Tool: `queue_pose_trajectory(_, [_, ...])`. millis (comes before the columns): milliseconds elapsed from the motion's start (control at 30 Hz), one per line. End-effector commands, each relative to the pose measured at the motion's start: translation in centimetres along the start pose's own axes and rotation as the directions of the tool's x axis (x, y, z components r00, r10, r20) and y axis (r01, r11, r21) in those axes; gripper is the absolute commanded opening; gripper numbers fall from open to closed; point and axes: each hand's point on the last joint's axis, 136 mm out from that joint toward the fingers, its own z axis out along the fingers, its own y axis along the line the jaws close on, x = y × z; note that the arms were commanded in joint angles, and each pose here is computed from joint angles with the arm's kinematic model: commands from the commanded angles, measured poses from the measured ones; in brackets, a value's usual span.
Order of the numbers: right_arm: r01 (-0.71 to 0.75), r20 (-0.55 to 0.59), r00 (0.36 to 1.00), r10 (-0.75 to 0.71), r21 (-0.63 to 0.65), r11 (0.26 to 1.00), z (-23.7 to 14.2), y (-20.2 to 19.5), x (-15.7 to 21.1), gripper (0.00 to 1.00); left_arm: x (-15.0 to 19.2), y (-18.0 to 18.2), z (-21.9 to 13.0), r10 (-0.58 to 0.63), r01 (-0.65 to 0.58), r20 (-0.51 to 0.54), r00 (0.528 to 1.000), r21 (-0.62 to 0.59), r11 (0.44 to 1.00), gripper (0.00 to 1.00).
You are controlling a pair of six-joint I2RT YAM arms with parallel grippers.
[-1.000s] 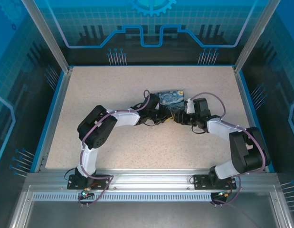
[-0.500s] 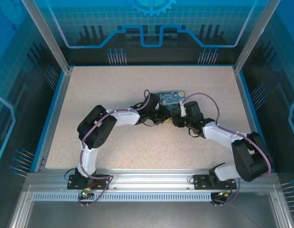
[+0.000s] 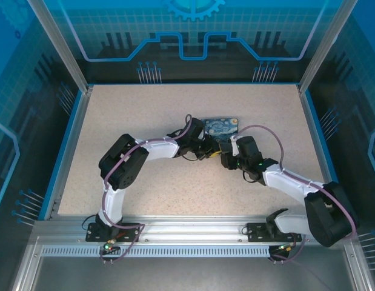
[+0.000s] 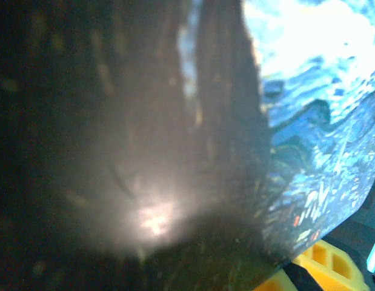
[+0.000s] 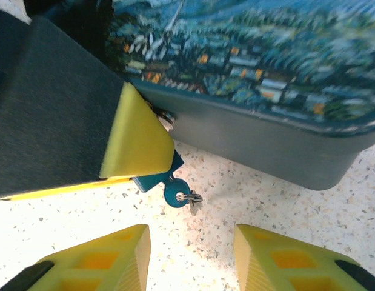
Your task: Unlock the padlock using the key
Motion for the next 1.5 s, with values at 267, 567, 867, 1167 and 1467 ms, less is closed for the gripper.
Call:
queue_pose_trajectory(267, [0.045, -0.018, 0.999, -0.045, 0.040, 0.998, 0.8, 0.3, -0.4, 0.40, 1.5, 0.0, -0.1, -0.061, 0.059, -0.109, 0.992, -0.026, 0.998, 0.00])
queue_pose_trajectory(567, [0.050, -0.001, 0.999, -0.050, 0.058, 0.997, 1.9, 0.5, -1.7, 0.35, 1.6, -0.1, -0.1, -0.062, 0.060, -0.116, 0.991, -0.022, 0.998, 0.00])
queue_pose_trajectory(867, [0.056, 0.004, 0.998, -0.056, 0.068, 0.996, 2.6, 0.5, -2.1, 0.24, 1.7, 0.0, 0.0, -0.064, 0.062, -0.121, 0.991, -0.021, 0.998, 0.00])
queue_pose_trajectory(1167, [0.012, 0.033, 0.999, -0.011, -0.028, 1.000, 1.7, 1.8, -3.3, 0.06, 1.9, 1.0, 0.2, -0.076, 0.073, -0.117, 0.990, -0.026, 0.997, 0.00])
queue_pose_trajectory(1467, [-0.204, -0.051, 0.979, 0.199, -0.335, 0.920, 1.2, 3.1, -3.2, 0.02, 1.9, 2.3, 0.6, -0.086, 0.084, -0.099, 0.991, -0.025, 0.996, 0.00])
